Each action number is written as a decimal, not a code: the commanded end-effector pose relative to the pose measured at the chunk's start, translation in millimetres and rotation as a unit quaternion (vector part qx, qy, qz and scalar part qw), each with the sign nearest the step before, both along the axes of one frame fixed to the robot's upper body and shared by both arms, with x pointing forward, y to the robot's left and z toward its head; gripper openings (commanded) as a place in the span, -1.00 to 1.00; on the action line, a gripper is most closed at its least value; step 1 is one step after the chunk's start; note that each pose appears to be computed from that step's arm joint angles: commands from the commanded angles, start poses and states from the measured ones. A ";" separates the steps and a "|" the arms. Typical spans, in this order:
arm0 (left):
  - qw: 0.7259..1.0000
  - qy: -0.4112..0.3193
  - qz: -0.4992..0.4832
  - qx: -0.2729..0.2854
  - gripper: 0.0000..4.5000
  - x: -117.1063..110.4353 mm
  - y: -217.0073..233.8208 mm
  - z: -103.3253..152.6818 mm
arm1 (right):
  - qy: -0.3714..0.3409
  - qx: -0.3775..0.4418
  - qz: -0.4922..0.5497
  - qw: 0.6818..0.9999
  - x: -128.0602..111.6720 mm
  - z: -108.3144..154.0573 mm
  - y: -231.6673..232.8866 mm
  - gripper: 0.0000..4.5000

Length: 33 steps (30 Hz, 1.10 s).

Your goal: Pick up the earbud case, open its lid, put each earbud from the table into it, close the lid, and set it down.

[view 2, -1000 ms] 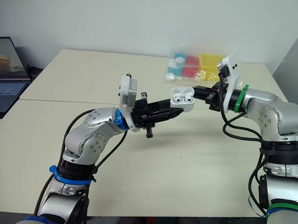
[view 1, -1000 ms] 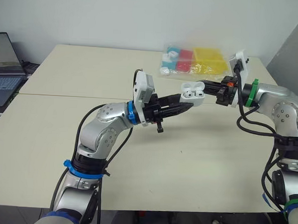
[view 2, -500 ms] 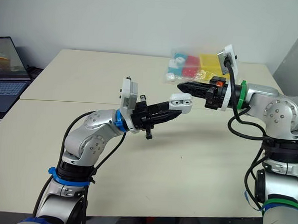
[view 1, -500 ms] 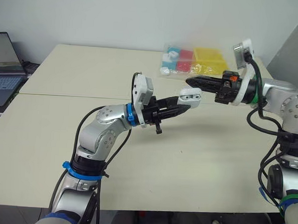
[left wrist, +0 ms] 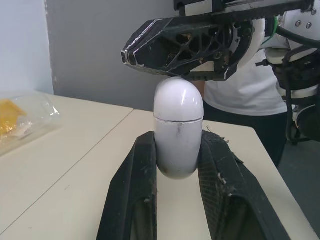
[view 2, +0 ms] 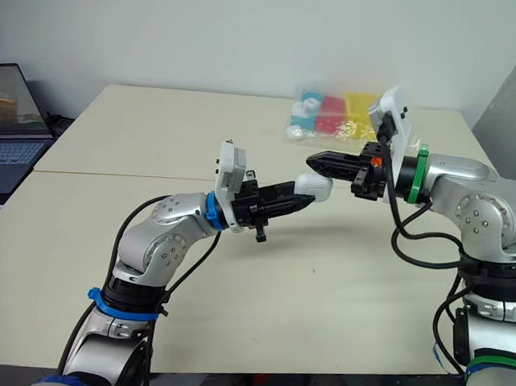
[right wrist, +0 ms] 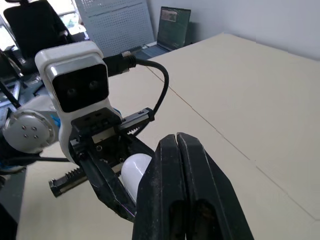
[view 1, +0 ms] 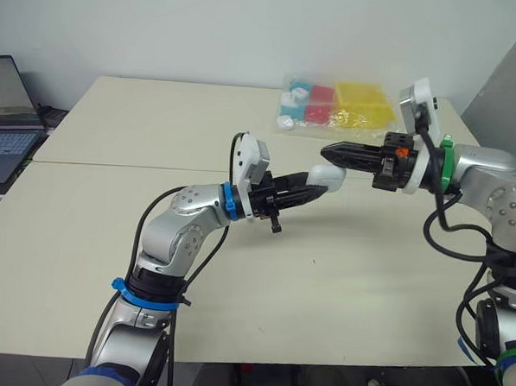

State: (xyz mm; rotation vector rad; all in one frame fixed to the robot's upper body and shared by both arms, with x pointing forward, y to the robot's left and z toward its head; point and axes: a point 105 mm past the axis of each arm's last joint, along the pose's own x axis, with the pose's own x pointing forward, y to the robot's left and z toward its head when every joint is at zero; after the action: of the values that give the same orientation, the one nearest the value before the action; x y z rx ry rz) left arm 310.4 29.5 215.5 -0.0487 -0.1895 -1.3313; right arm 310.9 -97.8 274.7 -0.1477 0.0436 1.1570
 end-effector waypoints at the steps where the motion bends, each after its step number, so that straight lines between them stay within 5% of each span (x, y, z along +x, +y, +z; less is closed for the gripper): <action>1: 0.999 -0.038 -0.004 -0.036 -0.67 -5.1 0.0 27.1 | -0.045 -0.028 -0.001 0.999 -1.9 -2.1 2.7 -0.99; 9: 0.998 -0.041 -0.004 -0.038 -0.67 -5.6 -2.2 28.4 | -0.071 -0.033 -0.010 0.997 -1.4 -7.4 4.5 -0.99; 18: 0.999 -0.044 0.012 -0.029 -0.67 -0.3 4.7 25.3 | -0.110 0.029 0.005 0.994 -10.2 41.4 -7.5 -0.99; 21: 0.998 -0.046 0.023 -0.020 -0.67 4.2 9.0 23.6 | -0.098 -0.001 0.020 0.995 -21.6 36.5 -14.9 -0.76; 32: 0.993 0.082 0.035 0.076 -0.67 19.0 26.5 -17.7 | -0.080 -0.100 0.017 0.992 -48.0 -20.7 -42.8 0.97; 33: 0.989 0.104 0.045 0.094 -0.67 22.3 28.8 -26.6 | -0.085 -0.098 -0.002 0.992 -46.1 -24.4 -45.0 0.99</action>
State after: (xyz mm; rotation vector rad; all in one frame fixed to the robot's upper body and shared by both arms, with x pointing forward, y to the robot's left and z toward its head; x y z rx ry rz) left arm 333.3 59.9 188.1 -0.0232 0.0698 -1.2239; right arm 269.9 -141.9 239.5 -0.3676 0.0828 1.1605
